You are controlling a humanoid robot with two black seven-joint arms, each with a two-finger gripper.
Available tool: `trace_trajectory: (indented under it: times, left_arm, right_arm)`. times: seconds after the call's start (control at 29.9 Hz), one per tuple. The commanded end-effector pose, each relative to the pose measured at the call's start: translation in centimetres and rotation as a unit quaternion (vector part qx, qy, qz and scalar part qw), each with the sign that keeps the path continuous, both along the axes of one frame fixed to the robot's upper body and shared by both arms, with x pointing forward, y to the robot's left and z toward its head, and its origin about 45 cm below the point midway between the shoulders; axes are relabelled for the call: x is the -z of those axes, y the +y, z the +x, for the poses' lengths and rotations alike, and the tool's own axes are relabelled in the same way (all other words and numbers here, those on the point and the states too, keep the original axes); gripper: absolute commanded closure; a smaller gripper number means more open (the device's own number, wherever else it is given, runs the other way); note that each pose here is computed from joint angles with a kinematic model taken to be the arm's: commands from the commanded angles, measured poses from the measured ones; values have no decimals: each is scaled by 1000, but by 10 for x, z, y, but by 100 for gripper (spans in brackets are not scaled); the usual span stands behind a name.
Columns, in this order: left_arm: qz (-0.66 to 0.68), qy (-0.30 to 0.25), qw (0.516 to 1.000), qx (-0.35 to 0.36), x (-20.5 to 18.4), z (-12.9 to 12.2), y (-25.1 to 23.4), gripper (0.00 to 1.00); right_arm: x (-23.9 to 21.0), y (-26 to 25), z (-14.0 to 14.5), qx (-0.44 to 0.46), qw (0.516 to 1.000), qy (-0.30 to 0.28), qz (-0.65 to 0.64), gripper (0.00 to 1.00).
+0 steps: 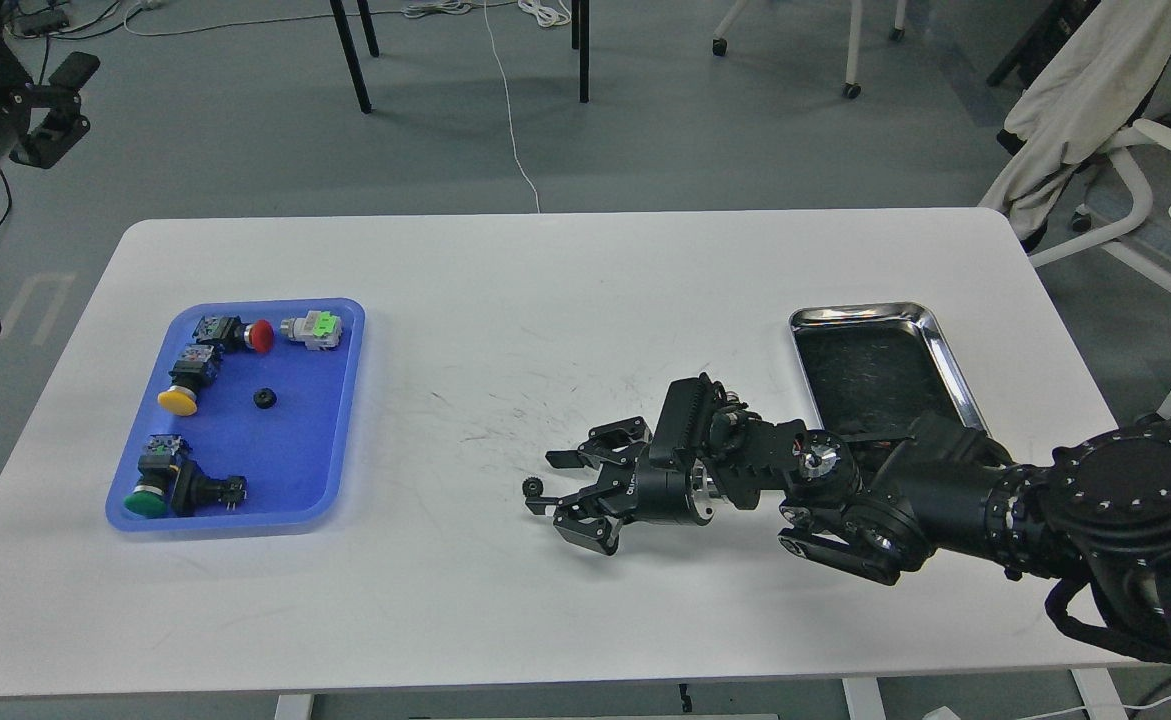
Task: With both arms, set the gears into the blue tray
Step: 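Lower and release the gear on the table, then retract the right arm, then move the left gripper from the blue tray toward the black gear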
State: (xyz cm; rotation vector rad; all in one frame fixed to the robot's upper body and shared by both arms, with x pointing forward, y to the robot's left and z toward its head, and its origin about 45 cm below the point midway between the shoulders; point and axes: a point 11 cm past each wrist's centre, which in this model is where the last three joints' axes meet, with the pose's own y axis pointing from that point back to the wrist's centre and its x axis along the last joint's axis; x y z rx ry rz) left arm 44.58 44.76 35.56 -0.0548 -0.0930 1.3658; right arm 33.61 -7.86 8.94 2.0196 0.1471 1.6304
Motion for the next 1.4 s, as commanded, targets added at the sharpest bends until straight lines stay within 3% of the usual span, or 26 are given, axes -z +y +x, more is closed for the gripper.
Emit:
trace_trajectory:
  times: [0.0, 0.27, 0.43, 0.54, 0.8, 1.07, 1.2, 1.37]
  left_arm:
    - [1, -1, 1000, 0, 0, 0, 0, 3]
    - [12, 1, 1000, 10, 4, -6, -1, 2]
    - [22, 7, 999, 26, 9, -12, -6, 2]
    - [44, 8, 998, 52, 10, -17, -17, 2]
    - [111, 7, 986, 128, 17, -24, -56, 2]
    - [154, 28, 969, 190, 50, -49, -92, 2]
    - [189, 33, 952, 240, 68, -73, -117, 2]
    - [226, 32, 925, 303, 83, -101, -143, 2]
  right_arm:
    - [-18, 5, 19, 46, 998, 2, 42, 18]
    - [-121, 2, 110, 196, 963, -40, 183, 16]
    - [-174, -6, 145, 269, 925, -28, 267, 15]
    - [-192, -13, 157, 308, 898, -12, 313, 10]
    - [-211, -31, 173, 381, 830, 38, 404, 8]
    - [-227, -131, 194, 489, 726, 55, 480, 8]
    - [-228, -171, 197, 526, 676, 70, 512, 8]
    - [-201, -203, 193, 597, 623, 106, 495, 8]
